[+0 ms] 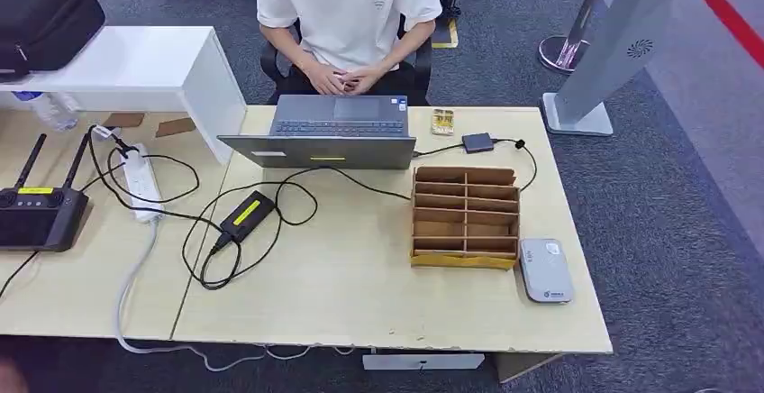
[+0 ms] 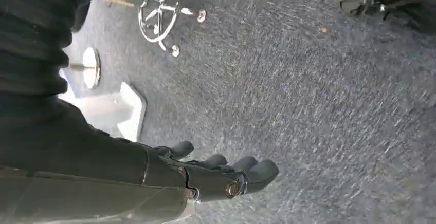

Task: Pass the card to the sensor for recognition and then transmit it.

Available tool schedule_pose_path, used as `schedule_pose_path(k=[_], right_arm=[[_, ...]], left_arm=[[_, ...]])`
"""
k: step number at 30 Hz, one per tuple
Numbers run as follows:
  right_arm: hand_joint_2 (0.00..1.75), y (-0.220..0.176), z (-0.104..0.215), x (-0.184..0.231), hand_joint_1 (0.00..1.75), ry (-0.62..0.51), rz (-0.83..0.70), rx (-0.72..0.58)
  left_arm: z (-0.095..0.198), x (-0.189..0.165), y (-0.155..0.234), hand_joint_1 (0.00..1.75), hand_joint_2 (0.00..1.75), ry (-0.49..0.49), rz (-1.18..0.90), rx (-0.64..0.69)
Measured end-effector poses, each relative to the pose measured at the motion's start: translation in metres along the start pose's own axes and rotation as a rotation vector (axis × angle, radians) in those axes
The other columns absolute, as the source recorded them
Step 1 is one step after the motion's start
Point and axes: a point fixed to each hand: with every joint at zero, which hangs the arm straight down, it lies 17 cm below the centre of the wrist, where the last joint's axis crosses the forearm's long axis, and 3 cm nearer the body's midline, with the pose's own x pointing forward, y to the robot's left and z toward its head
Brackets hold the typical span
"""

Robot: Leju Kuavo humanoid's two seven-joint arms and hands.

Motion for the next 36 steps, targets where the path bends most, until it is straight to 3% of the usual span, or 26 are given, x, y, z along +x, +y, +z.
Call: schedule_pose_path(k=[1,2,5,7,12,16,20,24,29,33,36], right_arm=[[1.75,-0.012,-0.001,-0.006,0.0,0.034,-0.02,-0.061],[1.75,-0.028,-0.002,-0.013,0.0,0.076,-0.052,-0.148],[1.75,-0.069,0.004,-0.03,0.0,0.164,-0.156,-0.366],[1.75,-0.084,0.007,-0.039,0.0,0.201,-0.187,-0.439],[1.75,-0.108,0.014,-0.045,0.0,0.222,-0.201,-0.535],[1.75,-0.109,0.02,-0.048,0.0,0.241,-0.226,-0.563],[1.75,-0.108,0.023,-0.049,0.0,0.254,-0.234,-0.574],[1.75,-0.1,0.024,-0.053,0.0,0.283,-0.26,-0.561],[1.75,-0.095,0.024,-0.056,0.0,0.297,-0.285,-0.549],[1.75,-0.083,0.022,-0.049,0.0,0.28,-0.278,-0.51],[1.75,-0.074,0.019,-0.043,0.0,0.261,-0.267,-0.48]], left_arm=[[-0.002,0.002,0.014,0.0,1.75,-0.012,0.007,0.073],[-0.002,0.007,0.032,0.0,0.0,-0.046,0.018,0.168],[-0.008,0.021,0.109,0.0,0.0,-0.148,0.065,0.374],[-0.012,0.023,0.168,0.0,0.0,-0.188,0.092,0.466],[0.0,-0.027,0.352,0.0,0.0,-0.245,0.151,0.758],[0.019,-0.066,0.427,0.0,0.0,-0.226,0.14,0.883],[0.026,-0.081,0.45,0.0,0.0,-0.189,0.138,0.918],[0.021,-0.082,0.444,0.0,0.0,-0.117,0.141,0.898],[0.018,-0.068,0.434,0.0,0.0,-0.111,0.13,0.88],[0.011,-0.06,0.413,0.0,0.0,-0.082,0.164,0.843],[0.0,-0.056,0.372,0.0,0.0,-0.033,0.185,0.775]])
